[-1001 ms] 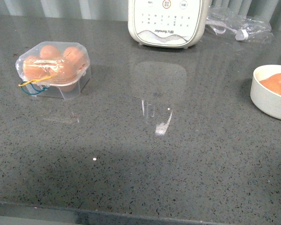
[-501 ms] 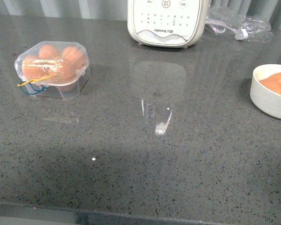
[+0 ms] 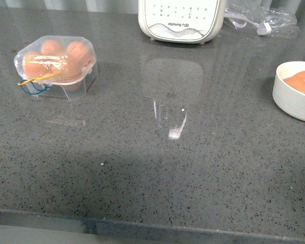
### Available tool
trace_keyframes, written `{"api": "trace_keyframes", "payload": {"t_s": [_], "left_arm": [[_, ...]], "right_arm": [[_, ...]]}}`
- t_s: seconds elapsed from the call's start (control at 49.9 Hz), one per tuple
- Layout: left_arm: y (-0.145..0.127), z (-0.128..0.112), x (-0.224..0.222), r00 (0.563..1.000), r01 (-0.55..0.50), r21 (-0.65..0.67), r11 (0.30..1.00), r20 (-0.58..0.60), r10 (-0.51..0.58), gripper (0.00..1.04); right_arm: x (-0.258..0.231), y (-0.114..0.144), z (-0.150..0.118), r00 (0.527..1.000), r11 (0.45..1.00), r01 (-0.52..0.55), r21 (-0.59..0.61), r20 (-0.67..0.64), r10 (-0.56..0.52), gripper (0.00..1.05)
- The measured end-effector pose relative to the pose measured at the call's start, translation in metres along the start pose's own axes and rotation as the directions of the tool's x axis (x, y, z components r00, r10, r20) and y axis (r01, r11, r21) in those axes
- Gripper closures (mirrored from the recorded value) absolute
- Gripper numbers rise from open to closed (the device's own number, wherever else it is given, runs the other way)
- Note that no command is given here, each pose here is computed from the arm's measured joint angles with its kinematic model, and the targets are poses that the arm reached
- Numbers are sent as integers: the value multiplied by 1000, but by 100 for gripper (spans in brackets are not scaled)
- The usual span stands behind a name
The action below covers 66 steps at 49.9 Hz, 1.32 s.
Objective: Put egg into box
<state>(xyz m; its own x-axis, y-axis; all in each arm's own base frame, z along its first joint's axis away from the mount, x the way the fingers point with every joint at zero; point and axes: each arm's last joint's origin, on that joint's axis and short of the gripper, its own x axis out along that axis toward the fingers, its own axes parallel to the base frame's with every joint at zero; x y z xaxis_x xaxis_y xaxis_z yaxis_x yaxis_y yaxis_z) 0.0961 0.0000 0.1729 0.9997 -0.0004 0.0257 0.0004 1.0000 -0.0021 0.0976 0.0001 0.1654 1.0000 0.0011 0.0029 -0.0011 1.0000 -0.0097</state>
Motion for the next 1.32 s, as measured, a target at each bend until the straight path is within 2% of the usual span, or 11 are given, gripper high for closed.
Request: {"api": "trace_keyframes", "payload": {"t_s": [1.322], "left_arm": [[0,0,0,1000,0,0,1000,0,0,7]], "right_arm": [[0,0,0,1000,1000,0,0,0,0,7]]}}
